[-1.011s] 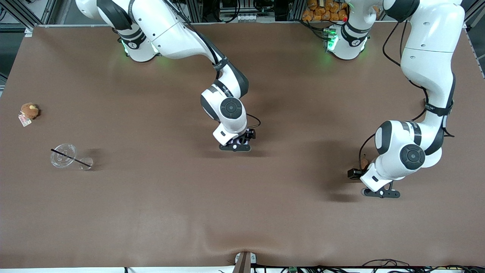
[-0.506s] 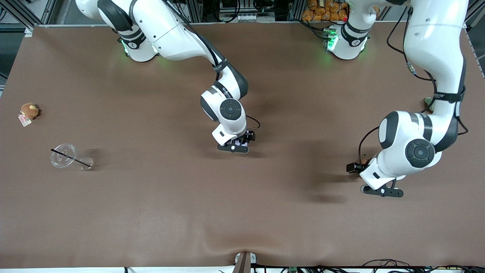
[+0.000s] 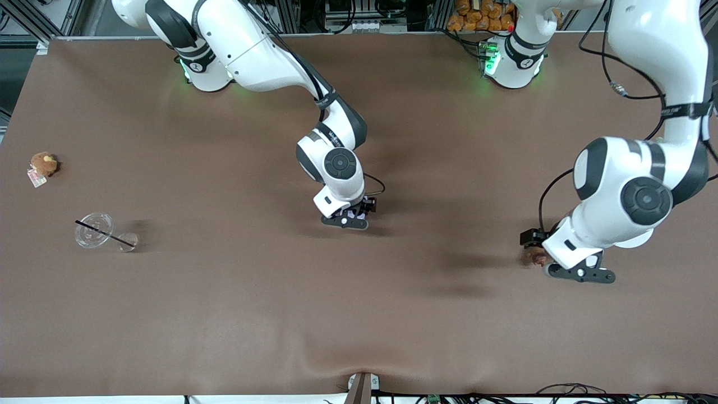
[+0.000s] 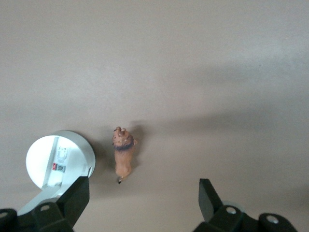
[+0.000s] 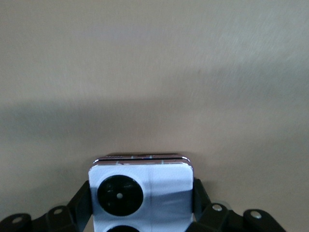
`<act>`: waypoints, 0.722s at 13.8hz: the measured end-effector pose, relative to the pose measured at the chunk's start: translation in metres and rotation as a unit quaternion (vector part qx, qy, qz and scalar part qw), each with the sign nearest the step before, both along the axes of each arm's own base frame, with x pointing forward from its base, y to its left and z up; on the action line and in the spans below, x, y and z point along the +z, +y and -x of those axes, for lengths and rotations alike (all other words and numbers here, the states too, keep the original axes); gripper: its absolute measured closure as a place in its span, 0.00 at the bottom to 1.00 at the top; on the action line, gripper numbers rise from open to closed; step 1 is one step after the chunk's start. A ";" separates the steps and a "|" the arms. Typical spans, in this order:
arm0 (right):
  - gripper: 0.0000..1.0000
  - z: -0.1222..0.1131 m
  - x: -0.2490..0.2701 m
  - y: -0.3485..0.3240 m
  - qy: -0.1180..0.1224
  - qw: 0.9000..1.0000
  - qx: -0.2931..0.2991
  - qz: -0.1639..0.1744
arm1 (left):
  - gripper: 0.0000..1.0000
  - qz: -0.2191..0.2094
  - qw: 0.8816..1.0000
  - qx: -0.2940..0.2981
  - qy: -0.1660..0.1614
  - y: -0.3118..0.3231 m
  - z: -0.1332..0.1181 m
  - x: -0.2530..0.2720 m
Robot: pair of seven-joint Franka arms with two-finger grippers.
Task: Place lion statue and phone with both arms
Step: 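Set the lion by the lamp while the right gripper lifts the phone, then carry the phone toward the glass cup while the left gripper withdraws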
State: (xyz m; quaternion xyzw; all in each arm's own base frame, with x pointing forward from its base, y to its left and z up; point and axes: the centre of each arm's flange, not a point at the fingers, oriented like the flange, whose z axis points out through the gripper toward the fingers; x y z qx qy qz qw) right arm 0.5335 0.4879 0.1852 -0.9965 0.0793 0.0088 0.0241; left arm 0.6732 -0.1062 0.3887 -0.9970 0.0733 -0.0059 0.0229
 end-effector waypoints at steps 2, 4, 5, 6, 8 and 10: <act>0.16 -0.026 0.030 -0.022 -0.005 1.000 -0.021 -0.002 | 0.00 -0.001 1.000 0.003 -0.008 0.004 0.006 0.030; 0.16 -0.052 0.071 -0.054 -0.005 0.999 -0.047 -0.003 | 0.00 -0.003 1.000 0.007 -0.011 0.009 0.016 0.062; 0.16 -0.064 0.090 -0.071 -0.007 0.998 -0.056 -0.004 | 0.00 -0.001 1.000 0.009 -0.011 0.010 0.021 0.076; 0.16 -0.075 0.107 -0.089 -0.010 0.998 -0.060 -0.006 | 0.00 0.002 1.000 0.012 -0.011 0.011 0.025 0.087; 0.16 -0.097 0.133 -0.131 -0.013 0.998 -0.053 -0.006 | 0.00 0.010 1.000 0.020 -0.011 0.017 0.032 0.105; 0.16 -0.120 0.143 -0.186 -0.003 1.000 -0.028 0.002 | 0.00 0.010 1.000 0.030 -0.002 0.027 0.041 0.120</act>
